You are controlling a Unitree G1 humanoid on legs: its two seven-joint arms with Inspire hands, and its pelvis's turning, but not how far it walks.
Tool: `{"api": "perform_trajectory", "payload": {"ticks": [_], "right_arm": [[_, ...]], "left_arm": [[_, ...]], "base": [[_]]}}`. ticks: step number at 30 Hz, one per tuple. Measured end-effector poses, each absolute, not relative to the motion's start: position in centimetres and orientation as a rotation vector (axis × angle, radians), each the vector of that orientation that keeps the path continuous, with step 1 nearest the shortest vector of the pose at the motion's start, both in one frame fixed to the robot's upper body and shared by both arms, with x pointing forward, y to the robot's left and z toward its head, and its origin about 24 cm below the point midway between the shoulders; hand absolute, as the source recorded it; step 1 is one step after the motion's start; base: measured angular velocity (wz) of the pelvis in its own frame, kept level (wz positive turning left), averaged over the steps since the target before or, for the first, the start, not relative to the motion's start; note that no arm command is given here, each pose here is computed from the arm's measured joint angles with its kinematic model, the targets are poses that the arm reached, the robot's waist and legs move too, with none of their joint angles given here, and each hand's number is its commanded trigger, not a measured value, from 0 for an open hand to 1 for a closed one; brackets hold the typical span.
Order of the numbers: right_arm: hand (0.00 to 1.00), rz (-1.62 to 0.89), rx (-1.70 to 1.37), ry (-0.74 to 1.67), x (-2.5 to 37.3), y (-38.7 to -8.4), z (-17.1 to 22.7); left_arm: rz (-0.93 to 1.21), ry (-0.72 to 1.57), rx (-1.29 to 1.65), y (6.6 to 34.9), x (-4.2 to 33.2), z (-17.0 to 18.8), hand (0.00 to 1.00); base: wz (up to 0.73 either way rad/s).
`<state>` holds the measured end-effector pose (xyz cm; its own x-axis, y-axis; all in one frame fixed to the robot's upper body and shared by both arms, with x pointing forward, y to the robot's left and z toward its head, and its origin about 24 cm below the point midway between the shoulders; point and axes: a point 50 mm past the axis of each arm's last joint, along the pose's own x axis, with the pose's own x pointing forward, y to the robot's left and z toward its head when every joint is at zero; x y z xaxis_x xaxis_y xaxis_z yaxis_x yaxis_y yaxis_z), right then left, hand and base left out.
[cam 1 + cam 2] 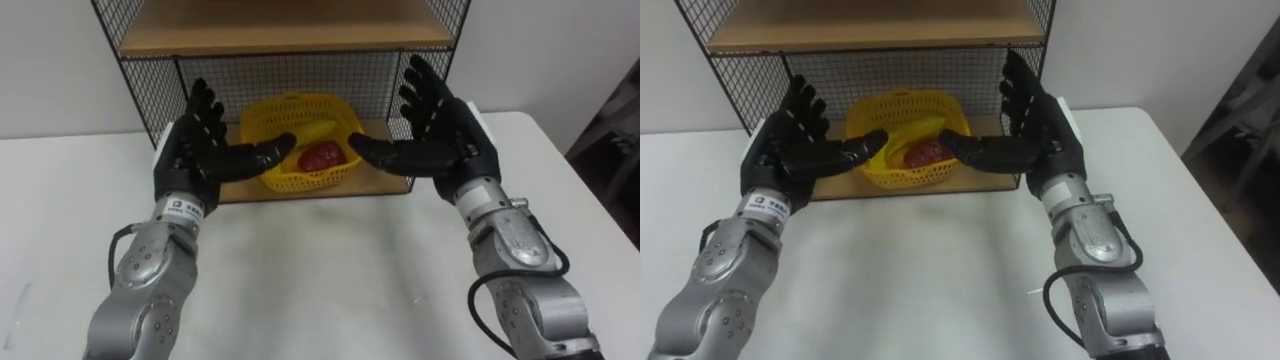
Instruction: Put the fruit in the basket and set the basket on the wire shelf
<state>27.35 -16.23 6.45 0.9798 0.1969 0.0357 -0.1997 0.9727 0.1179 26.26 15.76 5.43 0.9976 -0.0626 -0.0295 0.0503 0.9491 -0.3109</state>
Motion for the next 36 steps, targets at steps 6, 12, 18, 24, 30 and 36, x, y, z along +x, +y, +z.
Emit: {"api": "perform_trajectory", "payload": {"ticks": [6,12,18,24,30,36], "right_arm": [[0.0,0.228,0.139,-0.008,26.3,-16.3,5.9],[0.0,0.28,0.116,-0.034,24.6,-15.8,6.2],[0.0,0.253,0.138,-0.053,22.2,-16.2,5.9],[0.0,0.182,0.138,-0.006,20.3,-17.6,4.6],[0.0,0.071,0.124,-0.051,19.4,-19.5,4.7],[0.0,0.008,0.089,-0.067,18.8,-20.7,4.8]], "left_arm": [[-0.077,0.091,-0.322,16.0,24.8,3.9,0.0],[-0.09,0.107,-0.224,15.8,23.5,3.0,0.0],[-0.078,0.016,-0.218,16.4,21.7,4.3,0.0],[-0.003,-0.005,-0.204,18.0,19.8,4.2,0.0],[0.137,-0.076,-0.189,19.8,19.2,4.8,0.0],[0.294,-0.19,-0.138,21.3,18.2,6.5,0.0]], "base": [[-0.03],[-0.06],[-0.03],[0.01],[0.0],[0.0]]}}
